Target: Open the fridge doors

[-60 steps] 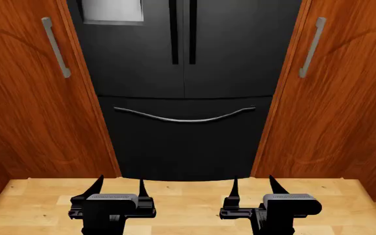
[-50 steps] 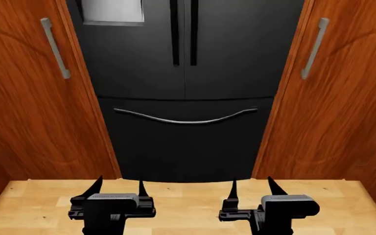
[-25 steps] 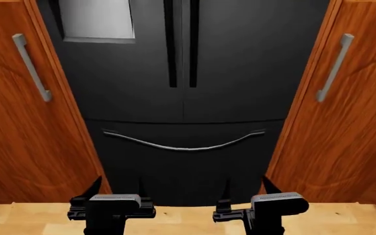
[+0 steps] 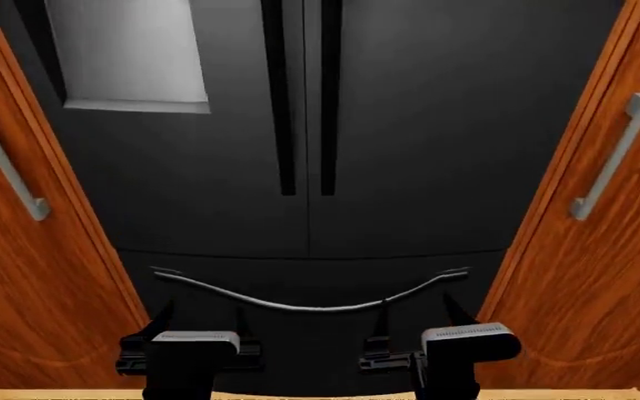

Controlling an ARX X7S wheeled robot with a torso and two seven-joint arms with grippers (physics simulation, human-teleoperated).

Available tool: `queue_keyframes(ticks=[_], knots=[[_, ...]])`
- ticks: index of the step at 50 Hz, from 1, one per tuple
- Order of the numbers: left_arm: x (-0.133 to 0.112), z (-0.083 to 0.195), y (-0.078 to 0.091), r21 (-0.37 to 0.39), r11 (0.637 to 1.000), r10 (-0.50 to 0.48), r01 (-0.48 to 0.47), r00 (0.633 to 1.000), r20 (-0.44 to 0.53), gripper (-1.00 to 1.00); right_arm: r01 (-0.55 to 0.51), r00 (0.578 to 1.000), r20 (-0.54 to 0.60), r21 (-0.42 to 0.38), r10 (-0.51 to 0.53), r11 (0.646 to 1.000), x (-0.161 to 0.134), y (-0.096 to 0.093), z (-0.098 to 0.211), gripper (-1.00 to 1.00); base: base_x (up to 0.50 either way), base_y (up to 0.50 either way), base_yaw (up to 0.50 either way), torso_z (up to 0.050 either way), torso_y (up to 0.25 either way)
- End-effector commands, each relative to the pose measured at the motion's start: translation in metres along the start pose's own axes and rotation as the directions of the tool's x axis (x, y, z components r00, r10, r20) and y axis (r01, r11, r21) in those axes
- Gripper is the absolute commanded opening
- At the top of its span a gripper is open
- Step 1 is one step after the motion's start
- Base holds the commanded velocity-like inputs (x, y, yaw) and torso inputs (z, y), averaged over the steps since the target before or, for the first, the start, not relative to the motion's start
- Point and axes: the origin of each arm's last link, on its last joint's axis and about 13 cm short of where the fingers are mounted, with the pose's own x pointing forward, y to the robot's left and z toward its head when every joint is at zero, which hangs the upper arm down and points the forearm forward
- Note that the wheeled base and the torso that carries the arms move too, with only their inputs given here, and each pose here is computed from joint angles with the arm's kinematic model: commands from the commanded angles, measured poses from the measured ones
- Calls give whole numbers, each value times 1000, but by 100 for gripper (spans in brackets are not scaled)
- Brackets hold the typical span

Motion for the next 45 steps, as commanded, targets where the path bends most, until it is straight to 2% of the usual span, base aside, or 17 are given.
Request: queue_keyframes(ticks=[1,3,8,10,13,19,30,35,45], knots=[[0,0,0,-16,1000,-2,1,1000,-9,100,36,999,20,-70,-34,997,10,6,21,100,0,0,0,0,0],[0,1,1,-43,999,0,0,1000,-13,100,41,993,112,-117,-27,992,32,11,61,100,0,0,0,0,0],[1,4,6,-159,987,8,-16,999,-51,100,85,961,273,-142,-44,986,103,28,153,100,0,0,0,0,0],[2,4,7,-182,983,9,-20,998,-61,100,101,955,291,-145,-55,984,123,31,171,100,0,0,0,0,0],[2,3,6,-175,984,10,-20,998,-55,100,118,952,297,-144,-70,982,148,35,189,100,0,0,0,0,0],[1,3,5,-143,990,16,-20,999,-29,100,99,954,295,-144,-53,985,162,42,206,100,0,0,0,0,0],[-1,3,5,-130,991,23,-24,1000,-13,100,15,956,292,-127,23,992,159,54,222,100,0,0,0,0,0],[-1,3,5,-137,990,22,-23,1000,-13,100,33,962,272,-134,5,990,171,51,220,100,0,0,0,0,0],[-1,4,6,-160,987,22,-24,1000,-16,100,32,992,123,-96,-20,995,212,41,197,100,0,0,0,0,0]])
